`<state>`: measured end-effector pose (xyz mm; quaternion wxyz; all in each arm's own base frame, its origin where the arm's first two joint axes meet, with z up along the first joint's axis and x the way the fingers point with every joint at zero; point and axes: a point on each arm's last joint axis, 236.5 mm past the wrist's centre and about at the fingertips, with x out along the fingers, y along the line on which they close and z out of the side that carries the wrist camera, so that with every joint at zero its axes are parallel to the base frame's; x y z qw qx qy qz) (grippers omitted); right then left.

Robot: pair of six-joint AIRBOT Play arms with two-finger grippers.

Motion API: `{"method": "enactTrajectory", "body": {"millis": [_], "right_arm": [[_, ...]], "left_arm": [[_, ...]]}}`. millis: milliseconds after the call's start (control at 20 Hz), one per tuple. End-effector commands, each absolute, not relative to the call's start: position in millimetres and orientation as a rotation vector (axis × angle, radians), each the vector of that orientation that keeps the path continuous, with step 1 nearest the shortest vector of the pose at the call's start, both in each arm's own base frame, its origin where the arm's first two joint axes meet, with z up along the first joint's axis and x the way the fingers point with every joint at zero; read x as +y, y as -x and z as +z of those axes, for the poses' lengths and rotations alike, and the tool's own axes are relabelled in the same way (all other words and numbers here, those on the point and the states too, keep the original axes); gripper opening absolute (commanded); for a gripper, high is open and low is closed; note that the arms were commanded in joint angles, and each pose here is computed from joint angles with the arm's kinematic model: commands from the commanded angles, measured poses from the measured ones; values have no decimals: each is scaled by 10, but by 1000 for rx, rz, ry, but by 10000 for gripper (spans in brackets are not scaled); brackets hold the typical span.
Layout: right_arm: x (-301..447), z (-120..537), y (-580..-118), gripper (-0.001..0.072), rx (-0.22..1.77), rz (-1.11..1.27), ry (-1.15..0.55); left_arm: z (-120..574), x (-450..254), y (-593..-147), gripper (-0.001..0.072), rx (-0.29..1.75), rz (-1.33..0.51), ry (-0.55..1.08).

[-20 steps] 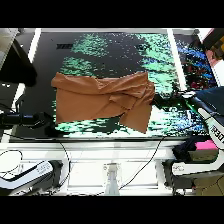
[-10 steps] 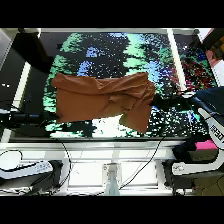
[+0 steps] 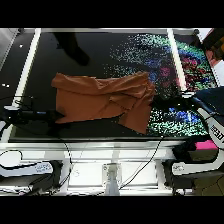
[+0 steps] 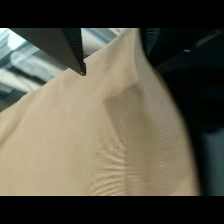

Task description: Fold the clothes and pants, and hang the long-sleeved shirts on hangers.

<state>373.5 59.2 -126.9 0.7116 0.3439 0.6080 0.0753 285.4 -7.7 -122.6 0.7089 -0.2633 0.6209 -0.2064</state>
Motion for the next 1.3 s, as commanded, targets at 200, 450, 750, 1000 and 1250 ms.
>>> {"method": "enactTrajectory", "body": {"millis": [200,450,750,1000,1250], "right_arm": [[605,-1259,-3732,13,1350,172,-765],[599,-976,-3810,13,1257,277,-626],[666,388,-3981,12,881,402,-451],[834,1969,-3685,12,490,476,-355],[916,3584,-2984,12,86,480,-152]], "left_arm": [[-1259,-155,-2858,22,1382,-522,479],[-969,-40,-3168,21,1313,-477,492],[515,112,-4060,21,893,-480,368],[2465,-100,-4248,21,399,-549,239],[3924,25,-3846,21,-25,-337,79]]}}
